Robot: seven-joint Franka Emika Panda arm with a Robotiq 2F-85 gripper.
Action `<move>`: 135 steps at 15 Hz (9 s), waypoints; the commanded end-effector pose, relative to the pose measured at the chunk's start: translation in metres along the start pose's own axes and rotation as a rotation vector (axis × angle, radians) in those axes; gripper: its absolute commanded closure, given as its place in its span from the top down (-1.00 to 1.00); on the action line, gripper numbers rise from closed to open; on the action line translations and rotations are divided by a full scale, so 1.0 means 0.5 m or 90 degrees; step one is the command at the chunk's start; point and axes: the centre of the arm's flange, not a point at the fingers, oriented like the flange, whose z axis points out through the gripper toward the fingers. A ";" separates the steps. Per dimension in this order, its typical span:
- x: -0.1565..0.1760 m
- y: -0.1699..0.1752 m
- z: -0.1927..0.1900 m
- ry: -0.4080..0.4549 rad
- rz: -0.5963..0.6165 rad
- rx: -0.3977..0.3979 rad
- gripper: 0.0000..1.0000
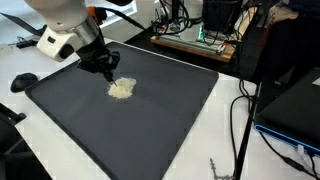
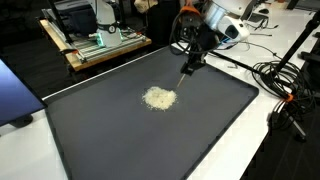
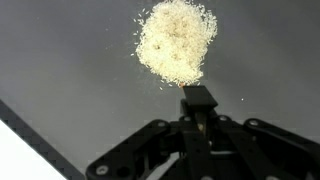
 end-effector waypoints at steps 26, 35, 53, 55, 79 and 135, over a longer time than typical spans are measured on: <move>-0.359 0.276 0.209 0.331 0.236 0.316 -0.94; -0.445 0.252 0.296 0.381 0.314 0.349 -0.94; -0.585 0.077 0.250 0.445 0.410 0.299 -0.94; -0.579 0.055 0.242 0.446 0.412 0.259 -0.94; -0.474 -0.174 0.123 0.388 0.196 -0.082 -0.94; 0.063 -0.708 0.295 -0.112 -0.130 -0.662 -0.94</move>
